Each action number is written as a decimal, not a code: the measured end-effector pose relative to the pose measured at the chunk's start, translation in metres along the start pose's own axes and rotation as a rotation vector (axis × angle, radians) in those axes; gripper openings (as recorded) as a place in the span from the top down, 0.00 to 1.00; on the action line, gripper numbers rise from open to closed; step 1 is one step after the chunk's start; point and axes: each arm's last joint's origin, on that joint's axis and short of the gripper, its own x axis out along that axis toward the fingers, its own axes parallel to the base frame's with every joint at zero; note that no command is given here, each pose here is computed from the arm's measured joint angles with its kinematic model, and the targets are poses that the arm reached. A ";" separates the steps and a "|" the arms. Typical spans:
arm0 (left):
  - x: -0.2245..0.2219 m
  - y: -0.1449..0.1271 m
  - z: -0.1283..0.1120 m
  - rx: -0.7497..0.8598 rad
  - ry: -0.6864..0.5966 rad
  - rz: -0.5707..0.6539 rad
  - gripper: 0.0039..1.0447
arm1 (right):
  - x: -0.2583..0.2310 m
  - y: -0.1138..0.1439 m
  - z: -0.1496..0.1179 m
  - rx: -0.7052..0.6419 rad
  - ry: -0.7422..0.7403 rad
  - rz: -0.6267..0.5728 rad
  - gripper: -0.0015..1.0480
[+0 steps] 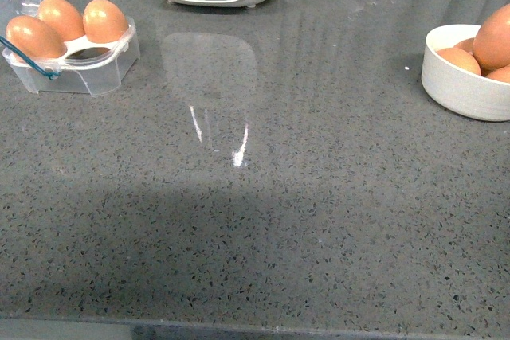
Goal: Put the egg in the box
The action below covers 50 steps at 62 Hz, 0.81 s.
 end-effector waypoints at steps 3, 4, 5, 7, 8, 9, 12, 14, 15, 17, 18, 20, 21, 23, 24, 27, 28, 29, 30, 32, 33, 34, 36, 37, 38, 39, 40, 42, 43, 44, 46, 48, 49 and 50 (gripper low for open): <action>0.000 0.000 0.000 0.000 0.000 0.000 0.06 | 0.000 0.000 0.000 0.000 0.000 0.000 0.07; 0.000 0.000 0.000 0.000 0.000 0.000 0.06 | 0.000 0.000 0.000 0.000 0.000 0.000 0.07; 0.000 0.000 0.000 0.000 0.000 0.000 0.06 | 0.000 0.000 0.000 0.000 0.000 0.000 0.07; 0.000 0.000 0.000 0.000 0.000 0.000 0.06 | 0.000 0.000 0.000 0.000 0.000 0.000 0.07; 0.000 0.000 0.000 0.000 0.000 0.000 0.06 | 0.000 0.000 0.000 0.000 0.000 0.000 0.07; 0.000 0.000 0.000 0.000 0.000 0.000 0.06 | 0.000 0.000 0.000 0.000 0.000 0.000 0.07; 0.000 0.000 0.000 0.000 0.000 0.000 0.06 | 0.000 0.000 0.000 0.000 0.000 0.000 0.07; 0.000 0.000 0.000 0.000 0.000 0.000 0.06 | 0.000 0.000 0.000 0.000 0.000 0.000 0.07; 0.000 0.000 0.000 0.000 0.000 0.000 0.06 | 0.000 0.000 0.000 0.000 0.000 0.000 0.07; 0.000 0.000 0.000 0.000 0.000 0.000 0.06 | 0.000 0.000 0.000 0.000 0.000 0.000 0.07; 0.000 0.000 0.000 0.000 0.000 0.000 0.06 | 0.000 0.000 0.000 0.000 0.000 0.000 0.07; 0.000 0.000 0.000 0.000 0.000 0.000 0.06 | 0.000 0.000 0.000 0.000 0.000 0.000 0.07; 0.000 0.000 0.000 0.000 0.000 0.000 0.06 | 0.000 0.000 0.000 0.000 0.000 0.000 0.07; 0.000 0.000 0.000 0.000 0.000 0.000 0.06 | 0.000 0.000 0.000 0.000 0.000 0.000 0.07; 0.000 0.000 0.000 0.000 0.000 0.000 0.06 | 0.000 0.000 0.000 0.000 0.000 0.000 0.07; 0.000 0.000 0.000 0.000 0.000 0.000 0.06 | 0.000 0.000 0.000 0.000 0.000 0.000 0.07; 0.000 0.000 0.000 0.000 0.000 0.000 0.06 | 0.000 0.000 0.000 0.000 0.000 0.000 0.07; 0.000 0.000 0.000 0.000 0.000 0.000 0.06 | 0.000 0.000 0.000 0.000 0.000 0.000 0.07; 0.000 0.000 0.000 0.000 0.000 0.000 0.06 | 0.000 0.000 0.000 0.000 0.000 0.000 0.07; 0.000 0.000 0.000 0.000 0.000 0.000 0.06 | 0.000 0.000 0.000 0.000 0.000 0.000 0.07; 0.000 0.000 0.000 0.000 0.000 0.000 0.06 | 0.000 0.000 0.000 0.000 0.000 0.000 0.07; 0.000 0.000 0.000 0.000 0.000 0.000 0.06 | 0.000 0.000 0.000 0.000 0.000 0.000 0.07; 0.000 0.000 0.000 0.000 0.000 0.000 0.06 | 0.000 0.000 0.000 0.000 0.000 0.000 0.07; 0.000 0.000 0.000 0.000 0.000 0.000 0.06 | 0.000 0.000 0.000 0.000 0.000 0.000 0.07; 0.000 0.000 0.000 0.000 0.000 0.000 0.06 | 0.000 0.000 0.000 0.000 0.000 0.000 0.07; 0.000 0.000 0.000 0.000 0.000 0.000 0.06 | 0.000 0.000 0.000 0.000 0.000 0.000 0.07; 0.000 0.000 0.000 0.000 0.000 0.000 0.06 | 0.000 0.000 0.000 0.000 0.000 0.000 0.07; 0.000 0.000 0.000 0.000 0.000 0.000 0.06 | 0.000 0.000 0.000 0.000 0.000 0.000 0.07; 0.000 0.000 0.000 0.000 0.000 0.000 0.06 | 0.000 0.000 0.000 0.000 0.000 0.000 0.07; 0.000 0.000 0.000 0.000 0.000 0.000 0.06 | 0.000 0.000 0.000 0.000 0.000 0.000 0.07; 0.000 0.000 0.000 0.000 0.000 0.000 0.06 | 0.000 0.000 0.000 0.000 0.000 0.000 0.07; 0.000 0.000 0.000 0.000 0.000 0.000 0.06 | 0.000 0.000 0.000 0.000 0.000 0.000 0.07; 0.000 0.000 0.000 0.000 0.000 0.000 0.06 | 0.000 0.000 0.000 0.000 0.000 0.000 0.07; 0.000 0.000 0.000 0.000 0.000 0.000 0.06 | 0.000 0.000 0.000 0.000 0.000 0.000 0.07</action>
